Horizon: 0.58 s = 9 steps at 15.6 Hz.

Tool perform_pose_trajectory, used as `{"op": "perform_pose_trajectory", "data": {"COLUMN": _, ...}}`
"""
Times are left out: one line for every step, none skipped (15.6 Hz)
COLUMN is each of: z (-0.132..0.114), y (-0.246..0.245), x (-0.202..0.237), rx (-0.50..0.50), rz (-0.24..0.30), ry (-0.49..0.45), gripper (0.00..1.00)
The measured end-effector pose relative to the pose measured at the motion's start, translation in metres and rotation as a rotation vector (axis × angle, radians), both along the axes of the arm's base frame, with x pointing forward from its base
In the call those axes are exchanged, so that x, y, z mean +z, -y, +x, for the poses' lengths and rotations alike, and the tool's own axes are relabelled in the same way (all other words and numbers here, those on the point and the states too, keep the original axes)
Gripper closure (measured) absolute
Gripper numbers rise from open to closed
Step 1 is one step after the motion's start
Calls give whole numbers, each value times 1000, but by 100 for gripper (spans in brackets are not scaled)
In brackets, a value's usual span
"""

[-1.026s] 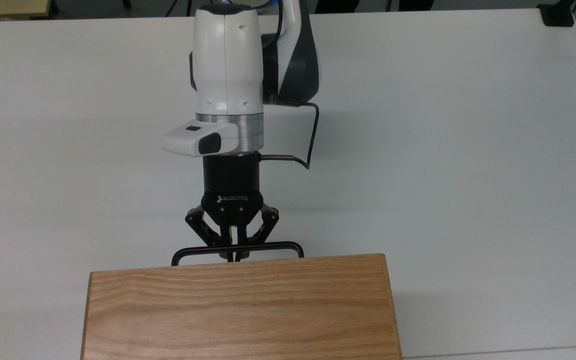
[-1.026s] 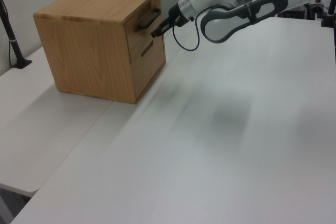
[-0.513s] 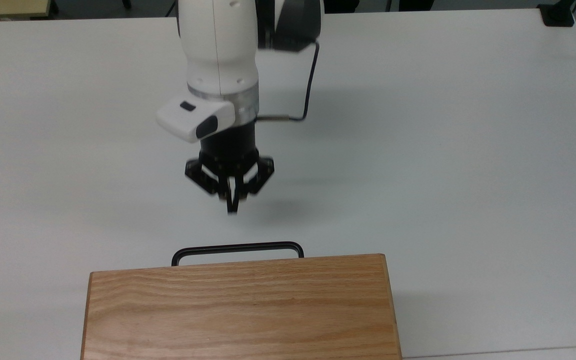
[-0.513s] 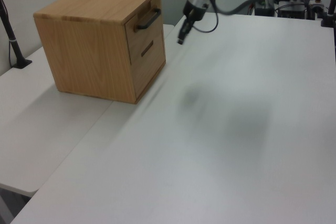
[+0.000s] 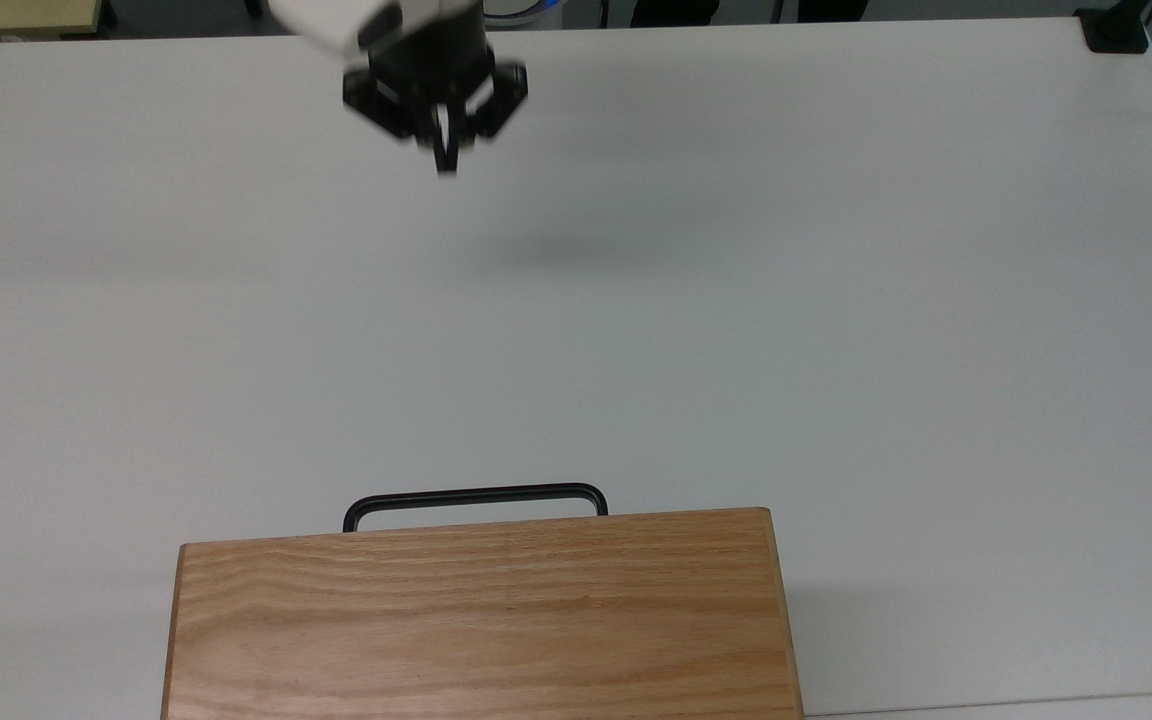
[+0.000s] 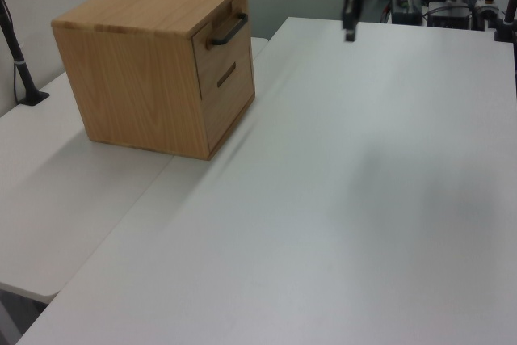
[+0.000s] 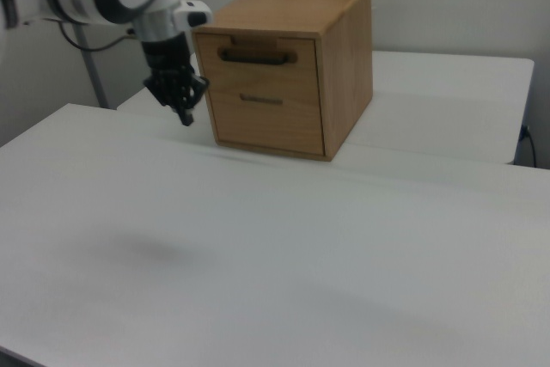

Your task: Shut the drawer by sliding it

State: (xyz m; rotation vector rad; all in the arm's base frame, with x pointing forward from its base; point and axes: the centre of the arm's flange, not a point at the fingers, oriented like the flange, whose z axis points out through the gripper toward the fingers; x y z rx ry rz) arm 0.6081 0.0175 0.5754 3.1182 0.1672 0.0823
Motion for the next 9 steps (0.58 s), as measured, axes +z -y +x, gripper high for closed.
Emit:
{"op": "perform_pose_trajectory", "data": {"z": -13, "y": 1, "x": 9, "rx": -1, "rz": 2, "ry": -4, "gripper": 96}}
{"op": "perform_pose_trajectory", "data": {"z": -25, "y": 2, "x": 16, "rx": -10, "rz": 4, "ry": -9, "gripper": 96}}
{"op": "perform_pose_trajectory", "data": {"z": -36, "y": 2, "x": 23, "rx": -28, "rz": 6, "ry": -16, "gripper": 96}}
{"op": "perform_pose_trajectory", "data": {"z": -44, "y": 2, "x": 28, "rx": -40, "rz": 7, "ry": -20, "gripper": 96}}
{"op": "perform_pose_trajectory", "data": {"z": -49, "y": 2, "x": 33, "rx": -48, "rz": 8, "ry": -18, "gripper": 96}}
{"op": "perform_pose_trajectory", "data": {"z": -53, "y": 2, "x": 36, "rx": -51, "rz": 9, "ry": -16, "gripper": 96}}
{"op": "perform_pose_trajectory", "data": {"z": -55, "y": 2, "x": 38, "rx": -54, "rz": 9, "ry": -16, "gripper": 96}}
{"op": "perform_pose_trajectory", "data": {"z": -56, "y": 2, "x": 39, "rx": -56, "rz": 9, "ry": -17, "gripper": 92}}
{"op": "perform_pose_trajectory", "data": {"z": -57, "y": 2, "x": 39, "rx": -57, "rz": 10, "ry": -18, "gripper": 92}}
